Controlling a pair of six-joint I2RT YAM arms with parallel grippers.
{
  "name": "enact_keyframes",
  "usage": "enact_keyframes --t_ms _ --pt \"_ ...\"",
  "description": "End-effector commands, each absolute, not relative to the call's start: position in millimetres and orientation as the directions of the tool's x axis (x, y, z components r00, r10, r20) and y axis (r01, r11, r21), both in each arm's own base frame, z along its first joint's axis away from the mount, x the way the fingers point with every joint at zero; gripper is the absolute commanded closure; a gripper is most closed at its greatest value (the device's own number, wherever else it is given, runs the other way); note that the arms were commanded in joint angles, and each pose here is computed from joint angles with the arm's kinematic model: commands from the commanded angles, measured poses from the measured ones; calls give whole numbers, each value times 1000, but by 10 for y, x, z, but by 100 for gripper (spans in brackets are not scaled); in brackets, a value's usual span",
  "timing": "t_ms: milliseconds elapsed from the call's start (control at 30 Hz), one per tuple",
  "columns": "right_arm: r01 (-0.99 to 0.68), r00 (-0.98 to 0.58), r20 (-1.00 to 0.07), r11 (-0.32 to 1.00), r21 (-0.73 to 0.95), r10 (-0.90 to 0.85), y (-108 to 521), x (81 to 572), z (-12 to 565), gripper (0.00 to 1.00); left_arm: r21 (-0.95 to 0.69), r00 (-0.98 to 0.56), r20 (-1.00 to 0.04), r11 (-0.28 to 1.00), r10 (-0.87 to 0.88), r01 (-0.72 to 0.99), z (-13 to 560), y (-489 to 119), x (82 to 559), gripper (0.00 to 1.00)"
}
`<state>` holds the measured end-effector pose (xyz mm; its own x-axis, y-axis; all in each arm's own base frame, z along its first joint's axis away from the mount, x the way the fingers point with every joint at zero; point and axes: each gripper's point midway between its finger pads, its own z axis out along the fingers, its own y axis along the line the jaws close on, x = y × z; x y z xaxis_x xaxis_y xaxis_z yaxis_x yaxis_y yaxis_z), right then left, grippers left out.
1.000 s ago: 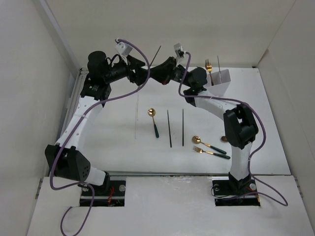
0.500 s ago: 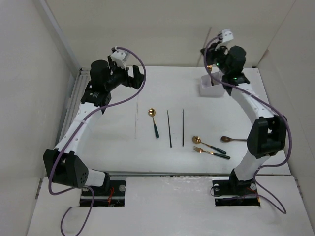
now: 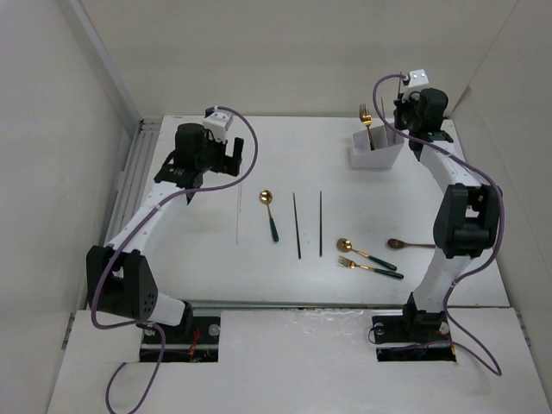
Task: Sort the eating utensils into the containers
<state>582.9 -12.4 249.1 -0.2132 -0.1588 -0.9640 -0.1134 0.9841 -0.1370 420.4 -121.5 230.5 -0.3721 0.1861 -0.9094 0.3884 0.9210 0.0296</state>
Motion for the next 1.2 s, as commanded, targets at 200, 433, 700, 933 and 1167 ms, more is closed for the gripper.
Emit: enact_keyframes --t_ms 200,433,700,933,1167 --pt "-88 -254 -955 987 -134 -152 -223 5923 2276 100 68 -551 -797 943 247 324 1718 -1029 4172 9" --pt "-89 -276 -951 989 -120 -140 -213 5868 2173 59 63 -626 -718 923 306 379 1350 -1050 4091 43" --pt "-100 -224 -964 987 -125 -145 -137 5737 2488 51 -67 -785 -543 917 297 393 789 -1182 3951 42" --pt "-194 -133 -968 963 -187 -215 208 5509 2878 50 -26 -823 -484 935 297 353 468 -1184 3962 42" --pt "-221 -130 -968 958 -182 -214 257 5407 2877 50 -43 -839 -440 926 319 375 301 -1232 3892 54"
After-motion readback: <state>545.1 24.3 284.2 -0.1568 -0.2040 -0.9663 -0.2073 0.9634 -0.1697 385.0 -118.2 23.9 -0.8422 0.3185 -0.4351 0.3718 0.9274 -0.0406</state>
